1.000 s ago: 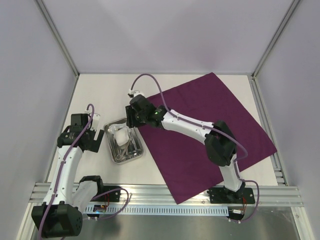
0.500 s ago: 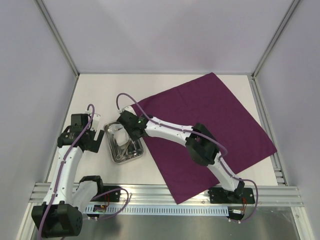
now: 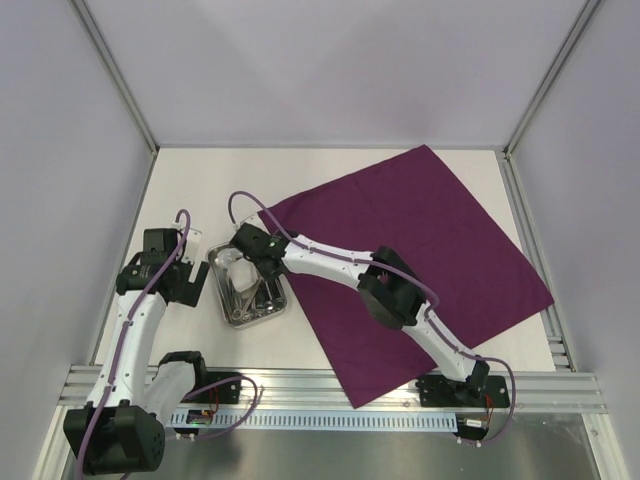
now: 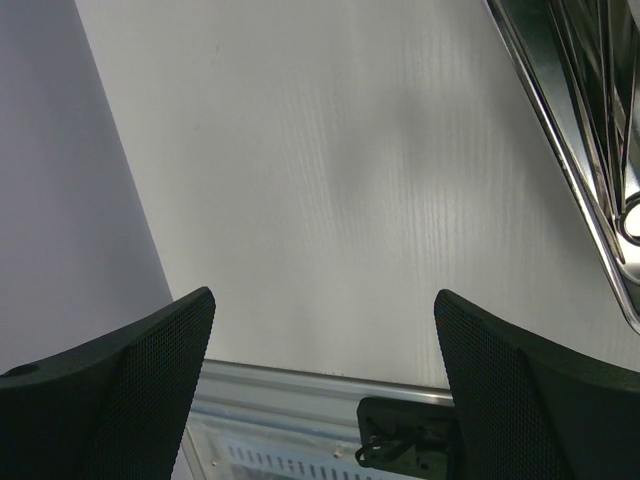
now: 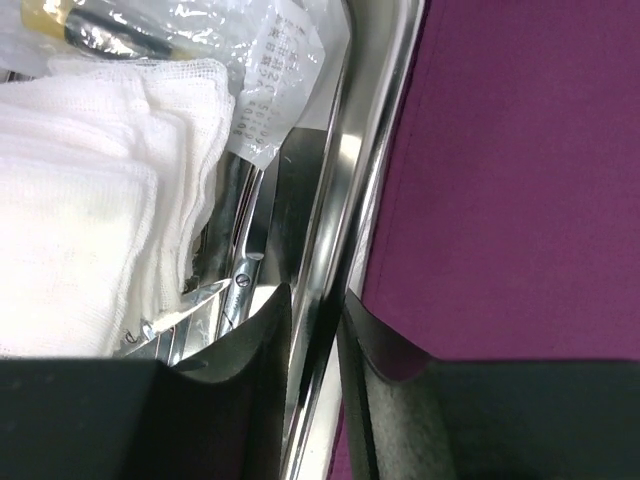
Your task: Prepare the surgical pack
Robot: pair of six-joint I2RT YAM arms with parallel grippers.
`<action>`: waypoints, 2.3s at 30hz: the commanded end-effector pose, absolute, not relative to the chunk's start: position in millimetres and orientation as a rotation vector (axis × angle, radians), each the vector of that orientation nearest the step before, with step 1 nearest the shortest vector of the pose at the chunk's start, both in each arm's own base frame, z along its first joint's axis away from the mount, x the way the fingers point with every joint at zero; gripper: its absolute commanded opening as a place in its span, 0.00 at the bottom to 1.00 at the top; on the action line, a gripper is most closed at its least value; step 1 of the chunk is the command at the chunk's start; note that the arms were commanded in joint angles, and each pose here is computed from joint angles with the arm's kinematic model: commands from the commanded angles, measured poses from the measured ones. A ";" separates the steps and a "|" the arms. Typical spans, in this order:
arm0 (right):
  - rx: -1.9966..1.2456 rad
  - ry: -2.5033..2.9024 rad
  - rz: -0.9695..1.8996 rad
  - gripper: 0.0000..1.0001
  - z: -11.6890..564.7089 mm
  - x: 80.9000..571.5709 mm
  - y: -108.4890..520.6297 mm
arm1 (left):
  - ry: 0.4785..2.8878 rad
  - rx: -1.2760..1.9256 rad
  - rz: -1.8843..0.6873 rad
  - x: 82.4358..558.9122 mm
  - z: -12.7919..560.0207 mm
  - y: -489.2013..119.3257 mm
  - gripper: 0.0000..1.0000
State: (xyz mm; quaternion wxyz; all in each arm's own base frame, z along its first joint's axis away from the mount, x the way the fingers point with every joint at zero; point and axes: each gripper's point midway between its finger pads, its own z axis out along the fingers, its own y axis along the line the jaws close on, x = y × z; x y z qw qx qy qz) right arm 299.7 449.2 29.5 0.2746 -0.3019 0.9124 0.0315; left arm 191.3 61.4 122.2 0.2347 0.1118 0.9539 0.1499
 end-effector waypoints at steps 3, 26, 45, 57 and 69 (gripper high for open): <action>-0.794 2.414 0.110 0.17 40.7 309.2 461.4 | 2.597 0.326 0.406 193.9 122.9 60.2 1.00; -0.653 2.380 0.314 0.00 108.8 318.8 450.5 | 2.598 0.332 0.407 192.7 121.7 59.9 1.00; -0.431 2.455 0.405 0.00 109.8 342.3 375.7 | 2.608 0.336 0.402 194.0 121.8 59.8 1.00; -0.209 2.463 0.386 0.00 106.1 354.6 301.0 | 2.600 0.339 0.402 195.0 123.2 59.7 1.00; 0.178 2.520 0.277 0.00 73.4 350.1 179.2 | 2.596 0.347 0.391 195.8 123.2 58.0 1.00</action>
